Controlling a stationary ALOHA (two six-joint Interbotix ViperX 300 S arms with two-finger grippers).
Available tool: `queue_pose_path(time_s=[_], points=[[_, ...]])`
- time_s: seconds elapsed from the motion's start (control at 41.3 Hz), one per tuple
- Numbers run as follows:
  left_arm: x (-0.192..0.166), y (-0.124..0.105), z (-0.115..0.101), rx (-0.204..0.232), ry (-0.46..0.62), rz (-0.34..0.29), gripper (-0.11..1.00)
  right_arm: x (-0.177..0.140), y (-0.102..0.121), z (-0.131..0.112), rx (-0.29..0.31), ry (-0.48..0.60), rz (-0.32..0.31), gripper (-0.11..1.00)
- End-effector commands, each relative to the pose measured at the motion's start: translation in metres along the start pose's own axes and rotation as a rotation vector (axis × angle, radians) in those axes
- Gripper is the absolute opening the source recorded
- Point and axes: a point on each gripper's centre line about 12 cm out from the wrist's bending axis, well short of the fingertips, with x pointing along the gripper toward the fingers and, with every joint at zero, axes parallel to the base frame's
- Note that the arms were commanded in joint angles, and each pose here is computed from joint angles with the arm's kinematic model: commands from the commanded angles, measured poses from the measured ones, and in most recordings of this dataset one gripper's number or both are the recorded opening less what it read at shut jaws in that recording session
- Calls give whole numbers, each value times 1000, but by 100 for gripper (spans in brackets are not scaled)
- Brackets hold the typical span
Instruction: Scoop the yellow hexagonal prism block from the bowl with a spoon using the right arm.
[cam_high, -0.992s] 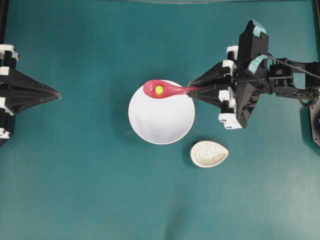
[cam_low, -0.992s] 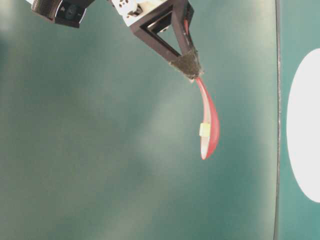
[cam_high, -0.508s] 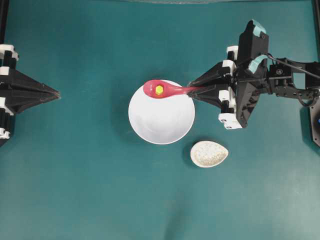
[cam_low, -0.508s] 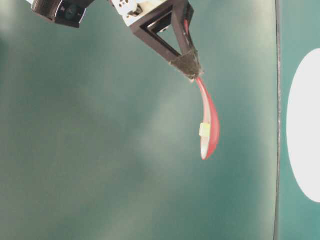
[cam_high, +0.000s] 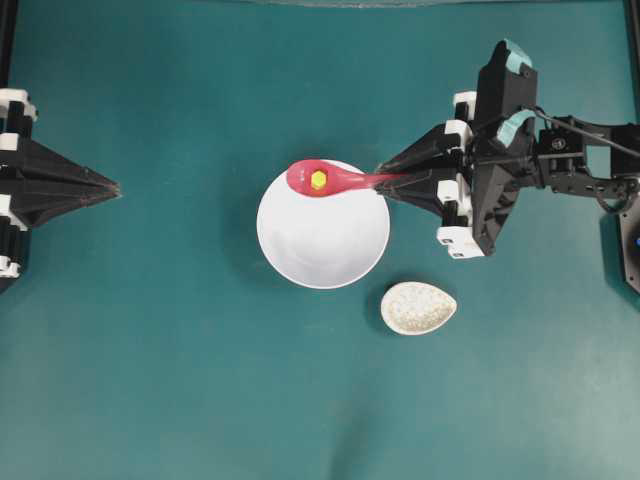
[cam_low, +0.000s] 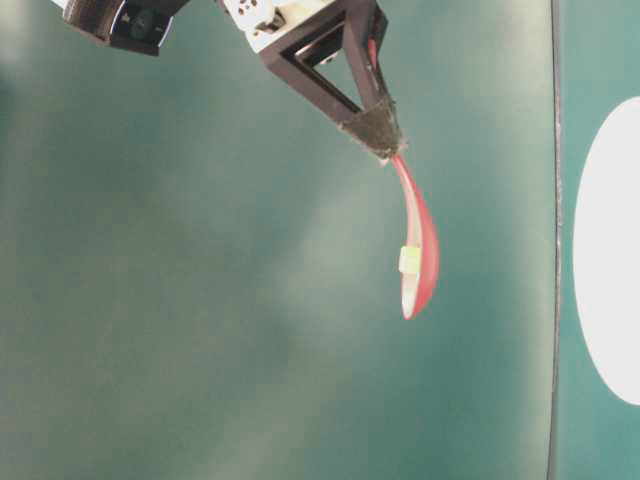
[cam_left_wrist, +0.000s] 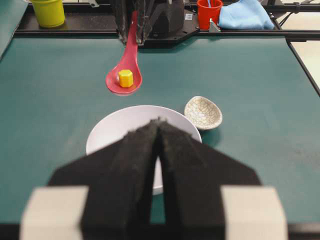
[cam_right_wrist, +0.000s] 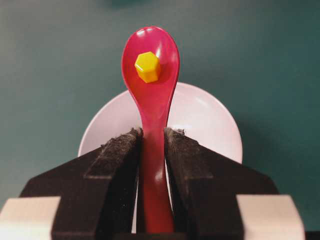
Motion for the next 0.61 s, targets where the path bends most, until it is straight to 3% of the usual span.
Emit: queue_pose_path(time_s=[0.0, 0.581], points=[[1, 0, 11, 5, -28, 0, 0, -2, 2, 10, -2, -33, 6, 23], [1, 0, 12, 3, -31, 0, 0, -2, 2, 7, -5, -25, 6, 23]])
